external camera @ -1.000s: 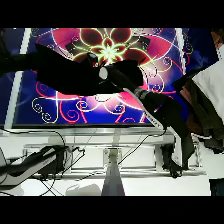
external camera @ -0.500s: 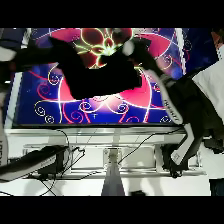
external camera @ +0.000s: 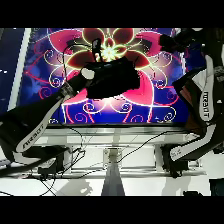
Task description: Fold the clothes and pants, and hang the long-sleeved shirts on hangers.
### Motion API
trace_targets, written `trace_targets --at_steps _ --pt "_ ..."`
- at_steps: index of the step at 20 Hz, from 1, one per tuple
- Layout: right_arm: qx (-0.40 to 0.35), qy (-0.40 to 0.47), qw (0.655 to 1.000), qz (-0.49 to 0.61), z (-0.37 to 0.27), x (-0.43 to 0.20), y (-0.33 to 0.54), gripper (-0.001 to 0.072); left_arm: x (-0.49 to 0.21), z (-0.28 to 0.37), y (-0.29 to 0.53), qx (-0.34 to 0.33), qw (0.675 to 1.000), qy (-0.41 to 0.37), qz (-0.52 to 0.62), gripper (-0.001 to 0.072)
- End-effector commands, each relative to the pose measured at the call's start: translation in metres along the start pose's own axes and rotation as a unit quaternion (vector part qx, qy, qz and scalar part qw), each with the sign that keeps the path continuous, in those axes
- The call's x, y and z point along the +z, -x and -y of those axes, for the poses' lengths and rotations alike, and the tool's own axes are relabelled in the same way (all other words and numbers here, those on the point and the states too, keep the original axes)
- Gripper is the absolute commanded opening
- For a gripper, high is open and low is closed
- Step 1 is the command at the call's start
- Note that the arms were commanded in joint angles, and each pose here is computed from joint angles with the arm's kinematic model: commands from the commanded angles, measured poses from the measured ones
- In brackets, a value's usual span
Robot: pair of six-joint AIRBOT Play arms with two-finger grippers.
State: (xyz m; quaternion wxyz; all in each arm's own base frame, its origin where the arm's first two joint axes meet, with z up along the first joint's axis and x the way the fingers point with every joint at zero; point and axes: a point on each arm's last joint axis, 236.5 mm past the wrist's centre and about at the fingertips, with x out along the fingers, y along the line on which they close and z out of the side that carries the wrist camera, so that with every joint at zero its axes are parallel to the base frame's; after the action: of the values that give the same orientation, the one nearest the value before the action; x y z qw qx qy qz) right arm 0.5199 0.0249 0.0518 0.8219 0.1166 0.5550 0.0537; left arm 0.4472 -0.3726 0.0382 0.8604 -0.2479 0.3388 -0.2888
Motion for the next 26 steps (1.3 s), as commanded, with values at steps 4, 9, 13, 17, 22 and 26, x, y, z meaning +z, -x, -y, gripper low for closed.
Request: trace_targets --at_steps 4,9,13,17,22,26 --pt "0.067 0.016 0.996 -0.063 0.040 -0.054 -0.041 0.0019 0.063 -0.020 0.034 0.039 0.991 -0.109 0.065 0.0699" --pt "0.224 -0.110 0.967 -0.056 -0.045 -0.067 -0.098 0.0718 0.097 -0.043 0.069 0.062 0.984 -0.155 0.068 0.0697" --pt "0.246 -0.169 0.949 -0.103 -0.107 -0.090 -0.141 0.0717 0.081 -0.052 0.072 0.056 0.987 -0.146 0.023 0.0697" --pt "0.304 -0.184 0.929 -0.104 -0.160 -0.081 -0.143 0.0715 0.063 -0.048 0.071 0.042 0.988 -0.145 -0.014 0.0697" --pt "0.270 -0.109 0.949 -0.124 -0.177 -0.106 -0.157 0.0680 0.059 -0.047 0.071 0.039 0.989 -0.144 -0.021 0.0697" --pt "0.227 -0.052 0.960 -0.157 -0.186 -0.142 -0.175 0.0528 0.054 -0.052 0.073 0.044 0.986 -0.159 -0.036 0.0696"
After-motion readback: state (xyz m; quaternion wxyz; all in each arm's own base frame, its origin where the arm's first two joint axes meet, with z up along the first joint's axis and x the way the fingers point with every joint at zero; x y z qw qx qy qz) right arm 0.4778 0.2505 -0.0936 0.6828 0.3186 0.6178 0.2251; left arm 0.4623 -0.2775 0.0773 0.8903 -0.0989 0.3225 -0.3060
